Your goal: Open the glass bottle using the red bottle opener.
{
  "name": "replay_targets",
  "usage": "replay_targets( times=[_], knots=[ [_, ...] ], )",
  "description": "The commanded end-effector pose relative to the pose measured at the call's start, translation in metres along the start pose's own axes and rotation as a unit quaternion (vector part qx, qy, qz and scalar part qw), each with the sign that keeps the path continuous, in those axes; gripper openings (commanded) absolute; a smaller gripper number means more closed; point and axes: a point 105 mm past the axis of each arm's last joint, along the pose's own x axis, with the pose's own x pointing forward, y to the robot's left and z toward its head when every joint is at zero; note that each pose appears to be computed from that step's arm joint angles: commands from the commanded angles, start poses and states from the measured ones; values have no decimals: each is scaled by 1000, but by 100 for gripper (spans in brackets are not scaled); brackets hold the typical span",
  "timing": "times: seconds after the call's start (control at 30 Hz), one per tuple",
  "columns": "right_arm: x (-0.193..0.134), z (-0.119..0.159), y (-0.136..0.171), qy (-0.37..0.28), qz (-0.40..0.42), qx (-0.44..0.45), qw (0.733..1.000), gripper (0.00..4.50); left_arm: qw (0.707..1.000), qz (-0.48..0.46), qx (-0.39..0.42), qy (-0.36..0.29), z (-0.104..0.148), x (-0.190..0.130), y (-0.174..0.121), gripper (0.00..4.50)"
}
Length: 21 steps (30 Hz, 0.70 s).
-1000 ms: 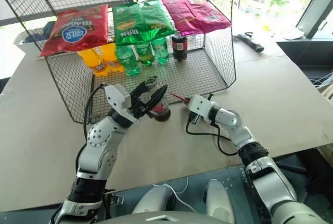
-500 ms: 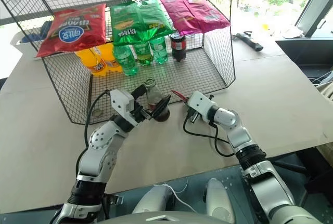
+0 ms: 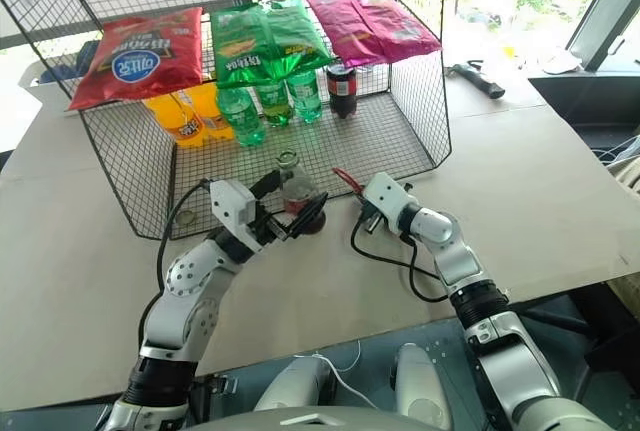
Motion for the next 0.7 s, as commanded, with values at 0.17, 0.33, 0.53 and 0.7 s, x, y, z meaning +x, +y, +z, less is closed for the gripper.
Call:
replay_targets(
  times=[0.17,0.33,0.53,0.7],
  knots=[
    [-2,0,9,-5,-3,112,994,0,1000,-4,8,-16,16,-12,-2,431],
    [-5,2,6,-2,-1,157,988,0,1000,-11,5,-4,23,-31,-7,431],
    [-19,10,-4,-20,-14,179,984,246,999,44,-4,30,23,-67,-1,450],
    [-48,-2,-9,-6,-21,175,984,448,989,117,-11,89,6,-101,10,450]
  ],
)
